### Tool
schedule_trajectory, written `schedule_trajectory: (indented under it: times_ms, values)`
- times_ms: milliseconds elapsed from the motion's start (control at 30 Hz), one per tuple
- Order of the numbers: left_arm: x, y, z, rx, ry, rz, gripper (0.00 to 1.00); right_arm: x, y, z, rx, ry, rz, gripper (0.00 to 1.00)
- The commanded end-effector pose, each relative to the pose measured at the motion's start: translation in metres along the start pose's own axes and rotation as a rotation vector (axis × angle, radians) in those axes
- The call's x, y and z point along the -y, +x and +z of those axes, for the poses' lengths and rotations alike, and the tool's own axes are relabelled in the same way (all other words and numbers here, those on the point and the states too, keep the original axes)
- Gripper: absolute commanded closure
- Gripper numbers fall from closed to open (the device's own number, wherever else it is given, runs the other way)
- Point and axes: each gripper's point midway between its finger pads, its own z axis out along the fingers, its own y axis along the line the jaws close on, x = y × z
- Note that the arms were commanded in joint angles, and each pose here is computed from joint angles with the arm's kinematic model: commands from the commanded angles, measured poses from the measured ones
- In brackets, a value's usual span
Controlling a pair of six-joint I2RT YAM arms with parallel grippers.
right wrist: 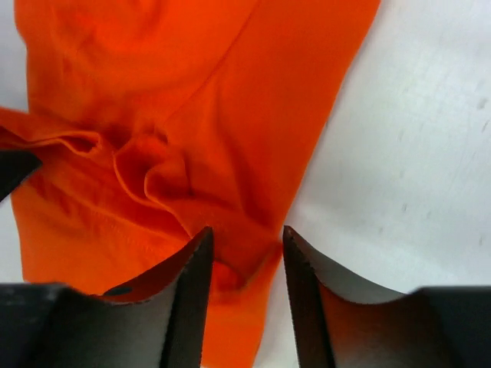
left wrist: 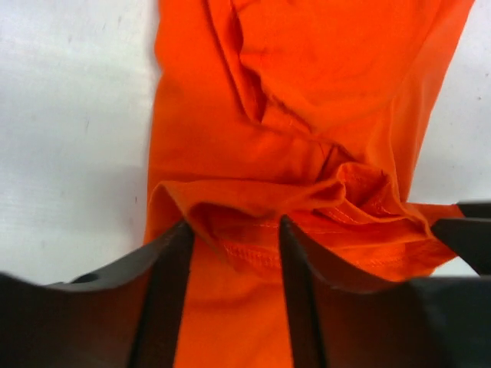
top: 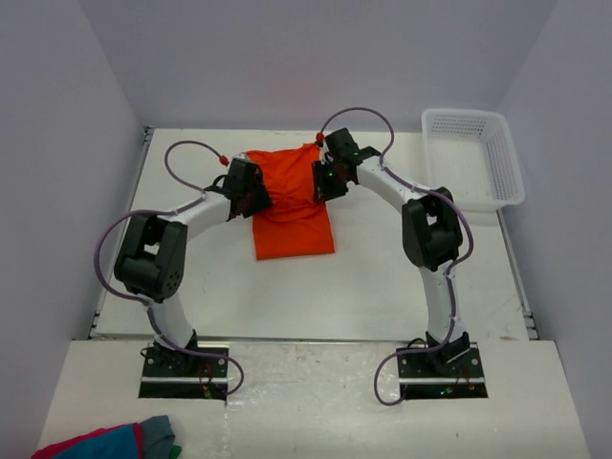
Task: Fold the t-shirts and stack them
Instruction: Fold the folded rectangular tshirt in 1/3 of the way
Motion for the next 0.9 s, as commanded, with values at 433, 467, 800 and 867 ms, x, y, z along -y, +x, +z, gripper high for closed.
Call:
schedule_trajectory:
  times_ms: [433, 467, 800, 867]
  values:
    - [0.063, -0.127, -0.124, 0.482, 0.212, 0.151, 0.37, -0.010, -0.098, -0.126, 0.409, -0.016, -0.071, 0.20]
    - [0.064, -0.119, -0.127, 0.469, 0.225, 0.138, 0.37, -0.006, -0.080, -0.117, 0.364, -0.017, -0.037, 0.21]
    - [0.063, 0.008, -0.104, 0.103, 0.400, 0.181, 1.00, -0.046, 0.021, -0.074, 0.021, -0.292, 0.082, 1.00]
    - [0.063, 0.023, -0.106, 0.066, 0.414, 0.179, 1.00, -0.051, 0.030, -0.055, -0.042, -0.284, 0.082, 1.00]
